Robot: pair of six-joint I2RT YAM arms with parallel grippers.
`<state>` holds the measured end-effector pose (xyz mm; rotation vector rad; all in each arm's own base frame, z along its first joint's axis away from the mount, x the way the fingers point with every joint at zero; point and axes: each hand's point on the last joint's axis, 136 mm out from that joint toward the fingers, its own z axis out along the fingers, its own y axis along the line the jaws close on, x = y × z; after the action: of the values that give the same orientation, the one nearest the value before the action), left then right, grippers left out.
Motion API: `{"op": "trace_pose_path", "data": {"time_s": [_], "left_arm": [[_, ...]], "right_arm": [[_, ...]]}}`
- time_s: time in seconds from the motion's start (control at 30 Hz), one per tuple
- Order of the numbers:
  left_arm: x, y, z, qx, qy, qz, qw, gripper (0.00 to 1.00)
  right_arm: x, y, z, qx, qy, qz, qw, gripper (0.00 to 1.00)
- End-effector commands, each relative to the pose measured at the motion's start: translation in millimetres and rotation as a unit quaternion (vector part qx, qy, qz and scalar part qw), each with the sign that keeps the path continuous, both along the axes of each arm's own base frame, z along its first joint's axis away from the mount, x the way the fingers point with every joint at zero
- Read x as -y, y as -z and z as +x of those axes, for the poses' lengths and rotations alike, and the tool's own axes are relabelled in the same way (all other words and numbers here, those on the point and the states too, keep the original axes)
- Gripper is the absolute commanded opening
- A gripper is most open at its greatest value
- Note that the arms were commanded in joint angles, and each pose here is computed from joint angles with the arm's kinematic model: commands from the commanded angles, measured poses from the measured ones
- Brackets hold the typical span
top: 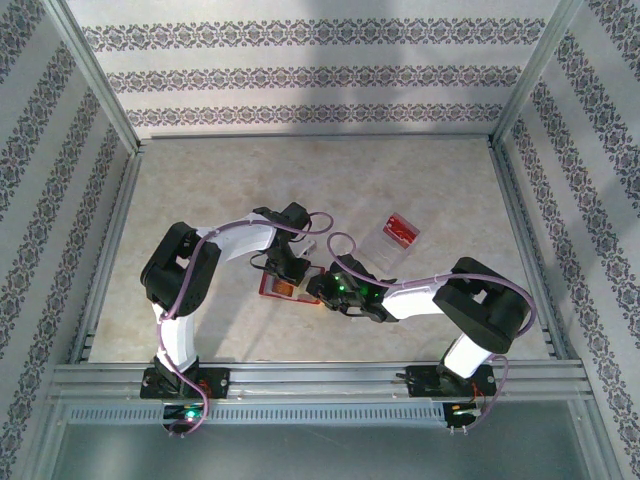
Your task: Put the credit cards into the card holder
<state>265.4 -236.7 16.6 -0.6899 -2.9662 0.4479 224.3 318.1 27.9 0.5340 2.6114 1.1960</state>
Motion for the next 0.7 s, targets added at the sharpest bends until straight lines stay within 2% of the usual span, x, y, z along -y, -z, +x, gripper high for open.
{"op": "trace_pose_path", "data": {"time_s": [0.0,0.13,0.27,0.33,0.47,0.67], "left_arm": [[-22,38,-24,-0.05,0.004,0.051,0.997,0.03],[-21,36,-25,-0.049,0.004,0.049,0.998,0.03],[-20,33,-23,-0.046,0.003,0.045,0.998,0.03],[-17,27,-22,-0.045,0.002,0.037,0.998,0.06],[-8,2,-12,-0.043,-0.004,0.008,0.999,0.2],[-13,-39,1,-0.008,-0.016,-0.028,0.999,0.29]], "right_arm": [[-8,-6,1,0.008,-0.007,0.009,1.0,0.28],[-13,-10,7,0.017,-0.01,0.012,1.0,0.23],[-20,-18,10,0.029,-0.019,0.017,0.999,0.06],[-21,-21,10,0.034,-0.023,0.016,0.999,0.01],[-23,-25,11,0.042,-0.028,0.011,0.999,0.0],[-31,-27,12,0.043,-0.044,0.015,0.998,0.0]]}}
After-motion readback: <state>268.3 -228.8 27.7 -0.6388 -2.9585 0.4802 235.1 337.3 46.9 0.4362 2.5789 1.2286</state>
